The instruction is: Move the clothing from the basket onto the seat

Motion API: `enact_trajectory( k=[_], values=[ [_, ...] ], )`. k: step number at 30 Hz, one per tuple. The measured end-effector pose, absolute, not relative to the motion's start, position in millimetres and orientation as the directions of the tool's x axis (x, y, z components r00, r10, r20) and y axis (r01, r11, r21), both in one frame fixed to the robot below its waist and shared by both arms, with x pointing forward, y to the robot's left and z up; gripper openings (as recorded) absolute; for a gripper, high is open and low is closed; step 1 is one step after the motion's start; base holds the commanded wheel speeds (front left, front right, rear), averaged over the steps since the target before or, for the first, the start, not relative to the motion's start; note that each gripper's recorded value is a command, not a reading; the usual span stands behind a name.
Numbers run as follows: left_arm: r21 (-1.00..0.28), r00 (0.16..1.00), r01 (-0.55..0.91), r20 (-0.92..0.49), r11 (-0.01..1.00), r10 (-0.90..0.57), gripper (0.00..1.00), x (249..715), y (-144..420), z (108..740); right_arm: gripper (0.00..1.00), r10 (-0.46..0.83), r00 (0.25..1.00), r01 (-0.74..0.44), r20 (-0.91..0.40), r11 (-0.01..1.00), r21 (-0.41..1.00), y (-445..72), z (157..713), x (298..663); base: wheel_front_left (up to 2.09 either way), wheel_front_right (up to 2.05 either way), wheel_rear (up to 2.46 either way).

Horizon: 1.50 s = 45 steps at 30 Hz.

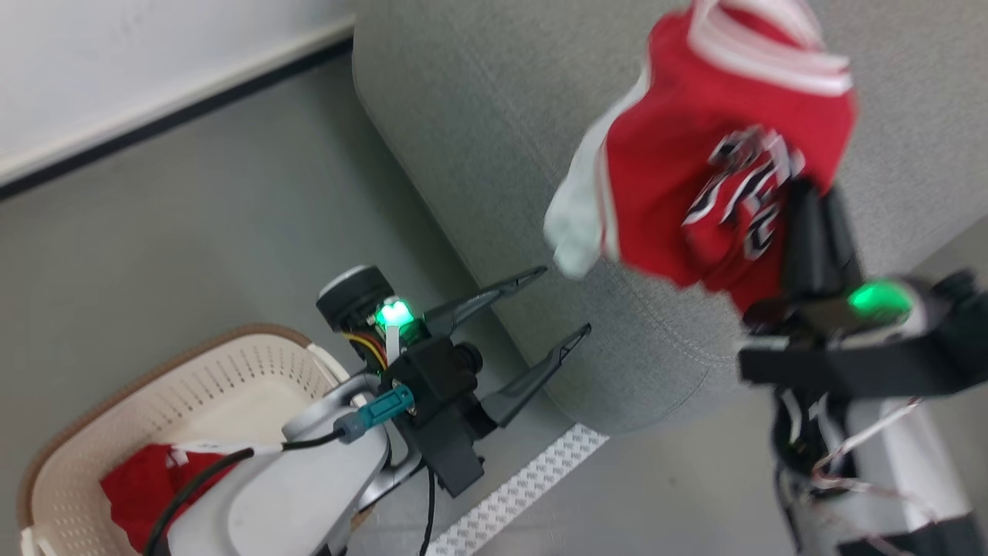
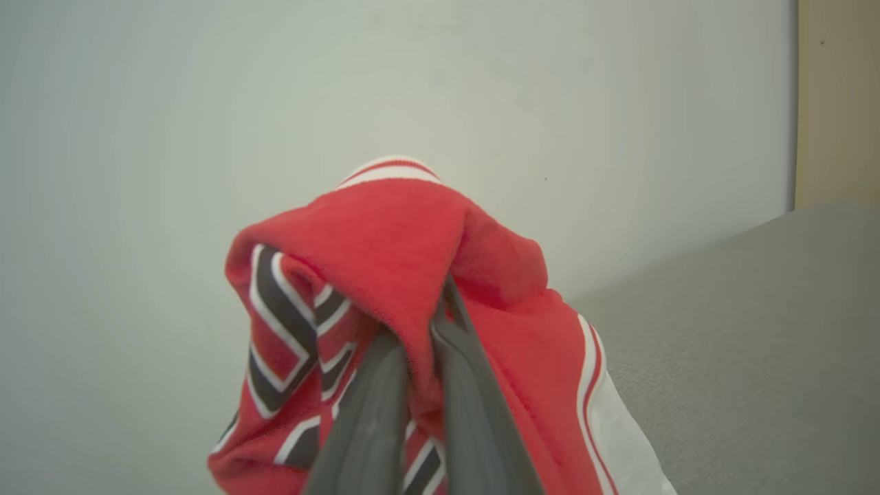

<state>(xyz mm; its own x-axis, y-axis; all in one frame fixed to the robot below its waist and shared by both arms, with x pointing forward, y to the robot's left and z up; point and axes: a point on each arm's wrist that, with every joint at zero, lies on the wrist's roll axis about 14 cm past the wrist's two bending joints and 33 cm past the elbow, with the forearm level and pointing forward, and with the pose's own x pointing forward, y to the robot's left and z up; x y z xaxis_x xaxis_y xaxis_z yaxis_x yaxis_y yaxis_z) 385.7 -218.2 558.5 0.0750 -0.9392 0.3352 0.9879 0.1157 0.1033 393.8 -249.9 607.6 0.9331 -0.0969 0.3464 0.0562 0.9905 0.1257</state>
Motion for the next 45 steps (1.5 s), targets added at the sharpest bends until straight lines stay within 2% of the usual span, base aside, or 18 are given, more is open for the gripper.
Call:
enact_trajectory(
  k=[6,12,23,26,31,39,45],
  values=[
    [0.105,0.066,0.989,0.323,0.105,-0.944,1.00,409,-223,538,0.00,-0.114,0.913,0.122,0.391,0.992,0.005,-290,627,432,0.00,0.00,0.00],
    [0.081,0.071,0.992,0.311,0.101,-0.948,1.00,431,-223,509,0.00,-0.178,0.877,0.220,0.446,0.975,-0.043,-338,644,468,0.00,0.00,0.00],
    [-0.012,0.130,0.991,0.276,0.131,-0.952,1.00,466,-215,448,0.00,-0.188,0.852,0.298,0.489,0.942,-0.157,-384,651,529,0.00,0.00,0.00],
    [-0.033,0.140,0.990,0.253,0.136,-0.957,1.00,469,-212,430,0.00,-0.225,0.863,0.321,0.452,0.935,-0.148,-399,633,541,0.00,0.00,0.00],
    [-0.067,0.160,0.987,0.222,0.148,-0.962,1.00,475,-205,408,0.00,-0.345,0.891,0.395,0.294,0.909,-0.132,-435,568,545,0.00,0.00,0.00],
    [-0.076,0.166,0.985,0.181,0.155,-0.969,1.00,477,-199,392,0.00,-0.501,0.860,0.509,0.090,0.851,-0.127,-474,495,530,0.00,0.00,0.00],
    [-0.073,0.167,0.985,0.180,0.156,-0.969,1.00,476,-202,397,0.00,-0.529,0.849,0.526,0.011,0.842,-0.119,-477,472,528,0.00,0.00,0.00]
  ],
)
